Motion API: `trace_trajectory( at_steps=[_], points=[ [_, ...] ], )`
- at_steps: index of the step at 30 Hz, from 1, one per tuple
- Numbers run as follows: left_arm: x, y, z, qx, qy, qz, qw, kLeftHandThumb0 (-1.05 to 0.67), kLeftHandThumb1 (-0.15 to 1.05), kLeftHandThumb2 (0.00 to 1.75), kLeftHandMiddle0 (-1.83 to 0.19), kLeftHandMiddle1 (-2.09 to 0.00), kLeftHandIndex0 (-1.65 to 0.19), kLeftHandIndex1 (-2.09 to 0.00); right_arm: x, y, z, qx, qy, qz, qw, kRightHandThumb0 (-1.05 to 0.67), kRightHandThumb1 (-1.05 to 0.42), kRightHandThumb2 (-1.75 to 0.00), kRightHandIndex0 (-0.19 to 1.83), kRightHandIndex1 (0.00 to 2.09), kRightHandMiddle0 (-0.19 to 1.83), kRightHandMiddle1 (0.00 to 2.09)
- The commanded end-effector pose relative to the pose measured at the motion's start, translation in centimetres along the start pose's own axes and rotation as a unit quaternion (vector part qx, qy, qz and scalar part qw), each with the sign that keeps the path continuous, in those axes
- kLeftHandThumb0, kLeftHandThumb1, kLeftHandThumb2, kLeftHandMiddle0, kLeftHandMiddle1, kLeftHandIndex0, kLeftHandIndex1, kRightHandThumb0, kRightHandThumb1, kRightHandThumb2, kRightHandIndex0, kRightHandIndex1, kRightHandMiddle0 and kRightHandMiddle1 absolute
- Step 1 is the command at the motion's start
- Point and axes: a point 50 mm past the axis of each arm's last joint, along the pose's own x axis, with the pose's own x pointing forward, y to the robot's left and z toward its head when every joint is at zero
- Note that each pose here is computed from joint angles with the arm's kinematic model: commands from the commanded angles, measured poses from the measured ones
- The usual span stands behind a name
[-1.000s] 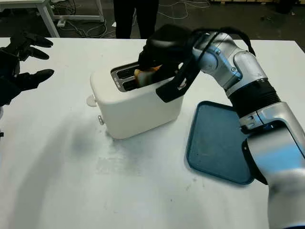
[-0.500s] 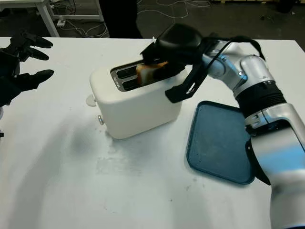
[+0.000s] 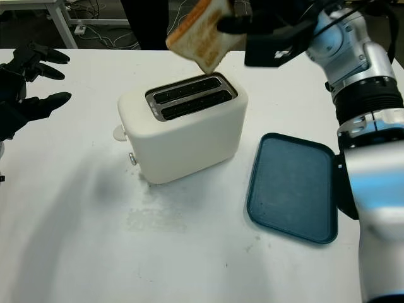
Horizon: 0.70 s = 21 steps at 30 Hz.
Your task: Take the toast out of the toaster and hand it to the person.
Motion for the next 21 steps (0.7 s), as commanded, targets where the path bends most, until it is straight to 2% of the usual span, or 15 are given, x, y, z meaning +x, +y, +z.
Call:
trace_trajectory(
  at_steps=[1, 5, 8, 10, 11, 12, 13, 14, 15, 19, 20, 21],
  points=[
    [-0.1, 0.0, 0.0, -0.006, -0.001, 0.004, 1.000, -1.05, 0.92, 0.23, 0.00, -1.43, 0.00, -1.26, 0.0, -1.8, -0.2, 0.029, 0.008, -0.031, 0.999, -0.53, -0.92, -0.39, 0.98, 1.75, 0.71, 1.75],
    [0.0, 0.0, 0.0, -0.007, 0.002, 0.005, 1.000, -1.05, 0.92, 0.23, 0.00, -1.44, 0.00, -1.27, -0.5, -2.7, -1.4, 0.075, 0.047, -0.065, 0.994, -0.58, -0.92, -0.34, 1.00, 1.75, 0.76, 1.75],
    [0.0, 0.0, 0.0, -0.009, 0.002, 0.004, 1.000, -1.05, 0.92, 0.23, 0.00, -1.44, 0.00, -1.27, -1.1, -2.2, -3.1, 0.145, 0.090, -0.081, 0.982, -0.50, -0.92, -0.32, 1.03, 1.75, 0.82, 1.75],
    [-0.1, 0.0, 0.0, -0.009, -0.001, 0.003, 1.000, -1.05, 0.92, 0.22, 0.00, -1.43, 0.00, -1.27, -1.7, -1.6, -4.2, 0.171, 0.122, -0.095, 0.973, -0.45, -0.92, -0.30, 1.02, 1.75, 0.79, 1.75],
    [-0.1, 0.0, 0.0, -0.009, -0.002, 0.003, 1.000, -1.05, 0.92, 0.22, 0.00, -1.44, 0.00, -1.27, -2.1, -1.1, -4.8, 0.186, 0.141, -0.105, 0.967, -0.42, -0.92, -0.30, 0.99, 1.75, 0.76, 1.67],
    [-0.1, 0.0, 0.0, -0.009, -0.002, 0.004, 1.000, -1.05, 0.92, 0.22, 0.00, -1.44, 0.00, -1.27, -2.5, -0.8, -5.3, 0.202, 0.155, -0.111, 0.961, -0.40, -0.92, -0.28, 0.95, 1.75, 0.77, 1.39],
    [-0.1, 0.0, 0.0, -0.011, -0.001, 0.004, 1.000, -1.05, 0.92, 0.22, 0.00, -1.44, 0.00, -1.27, -2.9, -0.3, -5.9, 0.209, 0.177, -0.115, 0.955, -0.39, -0.92, -0.27, 0.93, 1.75, 0.79, 1.28],
    [-0.1, 0.0, -0.1, -0.009, 0.001, 0.005, 1.000, -1.05, 0.92, 0.22, 0.00, -1.44, 0.00, -1.27, -3.3, 0.2, -6.4, 0.218, 0.195, -0.124, 0.948, -0.41, -0.92, -0.29, 0.89, 1.75, 0.68, 1.52],
    [-0.1, 0.0, -0.1, -0.008, 0.003, 0.004, 1.000, -1.05, 0.92, 0.22, 0.00, -1.44, 0.00, -1.26, -3.7, 0.8, -7.0, 0.225, 0.219, -0.130, 0.940, -0.39, -0.92, -0.29, 0.86, 1.75, 0.64, 1.62],
    [-0.1, 0.0, -0.1, -0.005, 0.003, 0.003, 1.000, -1.05, 0.92, 0.23, 0.00, -1.44, 0.00, -1.26, -5.4, 3.1, -8.6, 0.226, 0.282, -0.130, 0.923, -0.32, -0.92, -0.33, 0.78, 1.75, 0.59, 1.74],
    [-0.1, 0.0, -0.1, -0.006, 0.002, 0.002, 1.000, -1.05, 0.92, 0.23, 0.00, -1.44, 0.00, -1.26, -5.7, 3.6, -8.9, 0.222, 0.298, -0.131, 0.919, -0.31, -0.92, -0.31, 0.68, 1.60, 0.55, 1.49],
    [-0.1, 0.0, -0.1, -0.005, -0.001, 0.001, 1.000, -1.05, 0.92, 0.23, 0.00, -1.43, 0.00, -1.26, -5.9, 4.1, -9.0, 0.214, 0.308, -0.129, 0.918, -0.30, -0.92, -0.30, 0.68, 1.44, 0.65, 1.17]
  ],
)
